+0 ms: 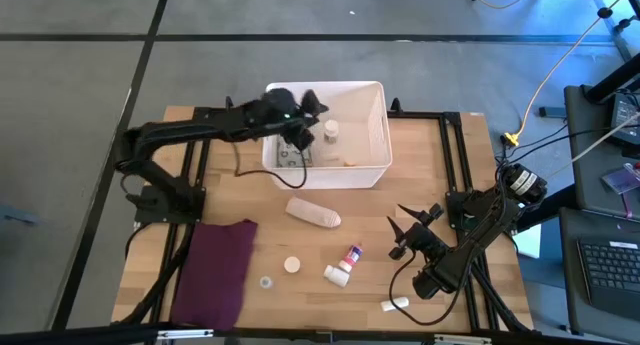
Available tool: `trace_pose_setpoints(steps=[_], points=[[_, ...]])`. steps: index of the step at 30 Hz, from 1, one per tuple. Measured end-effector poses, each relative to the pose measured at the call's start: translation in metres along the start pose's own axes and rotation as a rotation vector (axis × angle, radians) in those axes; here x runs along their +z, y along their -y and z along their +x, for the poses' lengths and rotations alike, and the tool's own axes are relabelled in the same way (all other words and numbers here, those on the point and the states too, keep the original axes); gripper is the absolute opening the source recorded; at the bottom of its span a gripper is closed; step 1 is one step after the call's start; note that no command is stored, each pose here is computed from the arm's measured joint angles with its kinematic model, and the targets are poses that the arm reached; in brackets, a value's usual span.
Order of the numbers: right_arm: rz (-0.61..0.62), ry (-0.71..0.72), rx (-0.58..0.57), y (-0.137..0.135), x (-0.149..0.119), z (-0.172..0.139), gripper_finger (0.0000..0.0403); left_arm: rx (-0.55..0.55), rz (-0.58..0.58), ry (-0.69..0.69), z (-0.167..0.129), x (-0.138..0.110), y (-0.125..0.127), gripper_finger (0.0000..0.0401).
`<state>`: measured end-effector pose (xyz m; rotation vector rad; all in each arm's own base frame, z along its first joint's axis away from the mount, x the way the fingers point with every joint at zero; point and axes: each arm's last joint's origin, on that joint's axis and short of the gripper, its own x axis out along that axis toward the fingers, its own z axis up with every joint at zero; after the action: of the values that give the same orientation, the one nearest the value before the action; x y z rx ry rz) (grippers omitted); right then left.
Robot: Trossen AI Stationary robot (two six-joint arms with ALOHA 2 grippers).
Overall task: Pick & place medical supplies in basket/bin
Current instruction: Put the white bandage into the white bin
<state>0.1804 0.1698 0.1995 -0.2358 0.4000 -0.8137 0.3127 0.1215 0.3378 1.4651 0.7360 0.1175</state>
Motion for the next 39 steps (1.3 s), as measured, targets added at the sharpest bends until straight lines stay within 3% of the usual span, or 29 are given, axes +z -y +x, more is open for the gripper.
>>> trace_pose_setpoints(steps=[6, 10, 16, 23, 33, 39], points=[[0.000, 0.000, 0.000, 0.000, 0.000, 0.000, 0.0207, 0.131, -0.479, 0.224, -0.070, 0.026, -0.029, 0.0265], [0.001, 0.000, 0.000, 0.000, 0.000, 0.000, 0.0207, 0.061, -0.704, 0.460, -0.106, 0.048, -0.033, 0.0265], [0.005, 0.000, 0.001, 0.000, 0.000, 0.000, 0.0207, -0.271, -0.602, 0.725, -0.138, 0.090, -0.009, 0.0265], [0.012, -0.001, 0.002, -0.001, 0.000, 0.000, 0.0207, -0.526, -0.555, 0.677, -0.140, 0.139, 0.025, 0.0265], [0.024, -0.002, 0.005, -0.001, 0.000, 0.000, 0.0207, -0.581, -0.464, 0.358, -0.078, 0.190, 0.077, 0.0265], [0.030, -0.007, 0.006, -0.002, -0.001, 0.000, 0.0207, -0.507, -0.373, 0.087, -0.035, 0.202, 0.112, 0.0265]])
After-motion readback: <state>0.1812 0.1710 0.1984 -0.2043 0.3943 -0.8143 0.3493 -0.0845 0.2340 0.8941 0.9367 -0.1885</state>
